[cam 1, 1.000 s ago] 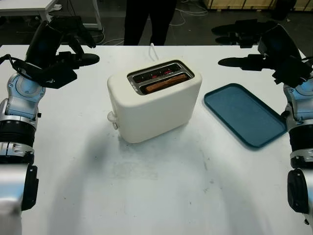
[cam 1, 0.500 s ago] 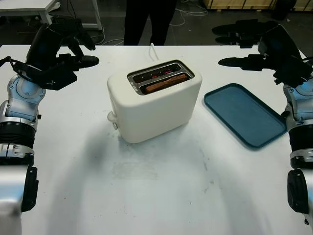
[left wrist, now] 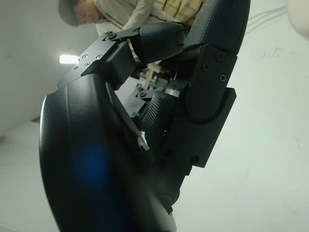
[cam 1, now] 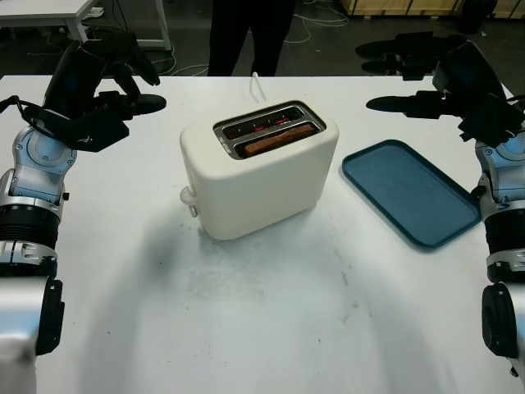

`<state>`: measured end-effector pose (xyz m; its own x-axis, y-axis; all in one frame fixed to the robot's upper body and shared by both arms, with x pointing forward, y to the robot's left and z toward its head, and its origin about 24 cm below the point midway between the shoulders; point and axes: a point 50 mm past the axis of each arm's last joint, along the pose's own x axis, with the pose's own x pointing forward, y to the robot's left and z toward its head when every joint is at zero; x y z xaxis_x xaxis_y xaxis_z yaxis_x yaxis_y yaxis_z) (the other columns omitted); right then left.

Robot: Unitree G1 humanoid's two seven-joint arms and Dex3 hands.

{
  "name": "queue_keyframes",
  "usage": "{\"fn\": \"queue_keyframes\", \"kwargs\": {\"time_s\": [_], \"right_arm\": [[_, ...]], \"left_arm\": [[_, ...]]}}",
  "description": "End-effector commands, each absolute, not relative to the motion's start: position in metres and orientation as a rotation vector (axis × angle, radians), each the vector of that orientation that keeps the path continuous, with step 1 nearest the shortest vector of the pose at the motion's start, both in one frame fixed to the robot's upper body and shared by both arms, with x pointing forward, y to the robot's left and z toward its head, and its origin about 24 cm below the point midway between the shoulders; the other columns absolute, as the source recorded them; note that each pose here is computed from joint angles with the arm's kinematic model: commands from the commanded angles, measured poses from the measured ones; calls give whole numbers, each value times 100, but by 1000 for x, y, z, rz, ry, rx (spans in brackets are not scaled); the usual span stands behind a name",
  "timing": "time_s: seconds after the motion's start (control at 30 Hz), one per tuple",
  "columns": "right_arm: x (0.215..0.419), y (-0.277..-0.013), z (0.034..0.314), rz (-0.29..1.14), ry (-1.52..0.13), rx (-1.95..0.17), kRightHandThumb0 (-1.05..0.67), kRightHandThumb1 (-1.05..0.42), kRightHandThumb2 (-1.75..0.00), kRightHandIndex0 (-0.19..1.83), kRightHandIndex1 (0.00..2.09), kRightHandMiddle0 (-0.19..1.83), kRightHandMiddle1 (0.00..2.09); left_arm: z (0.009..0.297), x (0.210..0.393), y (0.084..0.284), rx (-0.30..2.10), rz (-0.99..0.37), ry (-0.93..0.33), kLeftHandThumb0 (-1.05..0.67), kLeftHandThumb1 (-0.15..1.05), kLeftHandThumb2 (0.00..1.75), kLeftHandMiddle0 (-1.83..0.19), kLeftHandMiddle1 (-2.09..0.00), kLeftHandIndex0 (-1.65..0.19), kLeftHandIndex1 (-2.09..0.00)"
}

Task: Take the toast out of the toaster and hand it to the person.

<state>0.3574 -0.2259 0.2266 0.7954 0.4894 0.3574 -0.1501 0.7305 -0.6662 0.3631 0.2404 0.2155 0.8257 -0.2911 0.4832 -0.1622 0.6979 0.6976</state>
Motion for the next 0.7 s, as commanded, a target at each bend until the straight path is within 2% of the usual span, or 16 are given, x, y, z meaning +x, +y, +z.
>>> {"fn": "queue_keyframes", "kwargs": {"time_s": [0.0,0.67], "right_arm": [[357,-224,226,368,-556,-662,-49,-78,0,81,1,77,0],[357,-224,226,357,-553,-669,-49,-78,0,81,0,76,0]], "left_arm": [[219,362,243,823,-65,-624,-105,92,9,-85,-131,-66,-135],[220,361,242,823,-71,-625,-105,92,8,-84,-131,-65,-137]]}}
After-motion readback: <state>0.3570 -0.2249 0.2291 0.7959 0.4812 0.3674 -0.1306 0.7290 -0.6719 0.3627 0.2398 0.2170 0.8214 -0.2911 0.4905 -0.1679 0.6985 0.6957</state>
